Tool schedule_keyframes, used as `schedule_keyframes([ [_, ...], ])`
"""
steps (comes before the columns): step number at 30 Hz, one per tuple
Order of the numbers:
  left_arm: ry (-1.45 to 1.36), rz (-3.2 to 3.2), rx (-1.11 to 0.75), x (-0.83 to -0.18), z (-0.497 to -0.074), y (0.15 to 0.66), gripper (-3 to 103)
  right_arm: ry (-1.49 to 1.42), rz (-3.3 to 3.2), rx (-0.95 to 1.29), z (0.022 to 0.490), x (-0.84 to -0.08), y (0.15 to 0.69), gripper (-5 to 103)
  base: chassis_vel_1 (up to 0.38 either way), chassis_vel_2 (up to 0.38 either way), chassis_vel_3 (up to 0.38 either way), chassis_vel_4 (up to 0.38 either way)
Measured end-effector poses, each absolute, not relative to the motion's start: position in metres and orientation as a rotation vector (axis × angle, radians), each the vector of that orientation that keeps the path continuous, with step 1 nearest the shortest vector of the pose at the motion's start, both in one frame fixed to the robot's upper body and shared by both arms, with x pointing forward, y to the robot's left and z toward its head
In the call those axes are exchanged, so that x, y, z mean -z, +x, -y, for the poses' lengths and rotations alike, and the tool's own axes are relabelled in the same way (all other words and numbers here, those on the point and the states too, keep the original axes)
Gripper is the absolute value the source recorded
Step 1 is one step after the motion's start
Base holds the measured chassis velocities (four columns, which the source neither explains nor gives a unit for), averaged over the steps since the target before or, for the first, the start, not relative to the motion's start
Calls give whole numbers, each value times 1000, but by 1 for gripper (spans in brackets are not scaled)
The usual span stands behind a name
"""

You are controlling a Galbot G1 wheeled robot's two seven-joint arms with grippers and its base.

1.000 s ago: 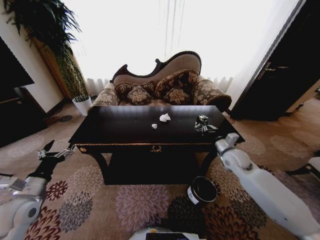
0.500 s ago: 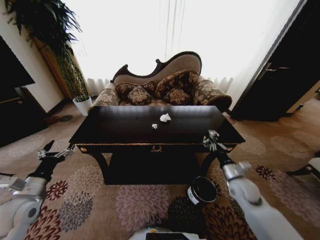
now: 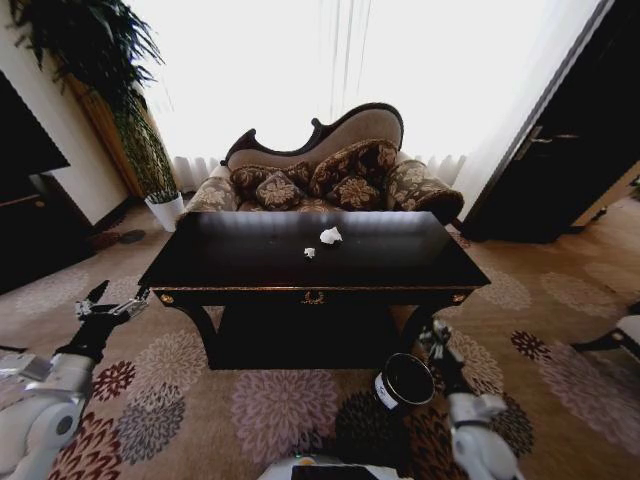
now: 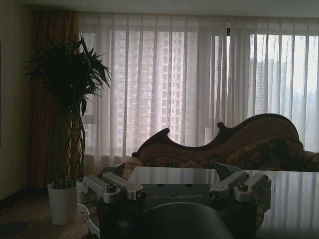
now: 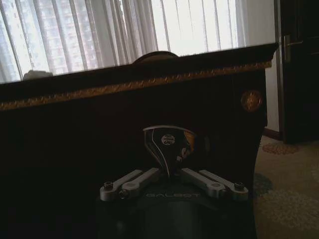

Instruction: Move to the front of the table and place the trash on the table into the trash bin.

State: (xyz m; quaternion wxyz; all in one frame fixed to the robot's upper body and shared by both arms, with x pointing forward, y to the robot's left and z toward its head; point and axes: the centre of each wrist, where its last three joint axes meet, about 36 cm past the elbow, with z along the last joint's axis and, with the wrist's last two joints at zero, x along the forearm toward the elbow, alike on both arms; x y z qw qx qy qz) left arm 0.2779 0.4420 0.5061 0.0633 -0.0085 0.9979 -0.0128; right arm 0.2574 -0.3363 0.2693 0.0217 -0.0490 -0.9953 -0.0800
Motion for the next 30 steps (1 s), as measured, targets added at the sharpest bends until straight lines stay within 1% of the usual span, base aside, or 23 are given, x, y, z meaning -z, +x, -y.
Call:
schedule_keyframes([
  [3, -26, -3014, 39, -506, -442, 278, 100, -140, 2998, 182, 324, -211, 261, 0, 0, 0, 0, 0],
  [7, -26, -3014, 39, -506, -442, 278, 100, -149, 2953, 160, 322, -186, 265, 0, 0, 0, 0, 0],
  [10, -26, -3014, 39, -506, -442, 278, 100, -212, 2865, 228, 322, -161, 268, 0, 0, 0, 0, 0],
  [13, -26, -3014, 39, -506, -442, 278, 100, -231, 2828, 216, 325, -146, 269, 0, 0, 0, 0, 0],
  [16, -26, -3014, 39, -506, -442, 278, 100, -260, 2758, 122, 345, -116, 273, 0, 0, 0, 0, 0],
  [17, -26, -3014, 39, -506, -442, 278, 100, -260, 2758, 122, 345, -116, 273, 0, 0, 0, 0, 0],
  [21, -26, -3014, 39, -506, -442, 278, 100, -316, 2715, 43, 370, -100, 307, 0, 0, 0, 0, 0],
  [23, -26, -3014, 39, -506, -442, 278, 100, -328, 2709, 31, 374, -98, 314, 0, 0, 0, 0, 0],
  [25, -26, -3014, 38, -506, -442, 278, 100, -358, 2693, -2, 385, -94, 333, 0, 0, 0, 0, 0],
  [30, -26, -3014, 39, -506, -442, 278, 100, -388, 2670, -40, 400, -91, 346, 0, 0, 0, 0, 0],
])
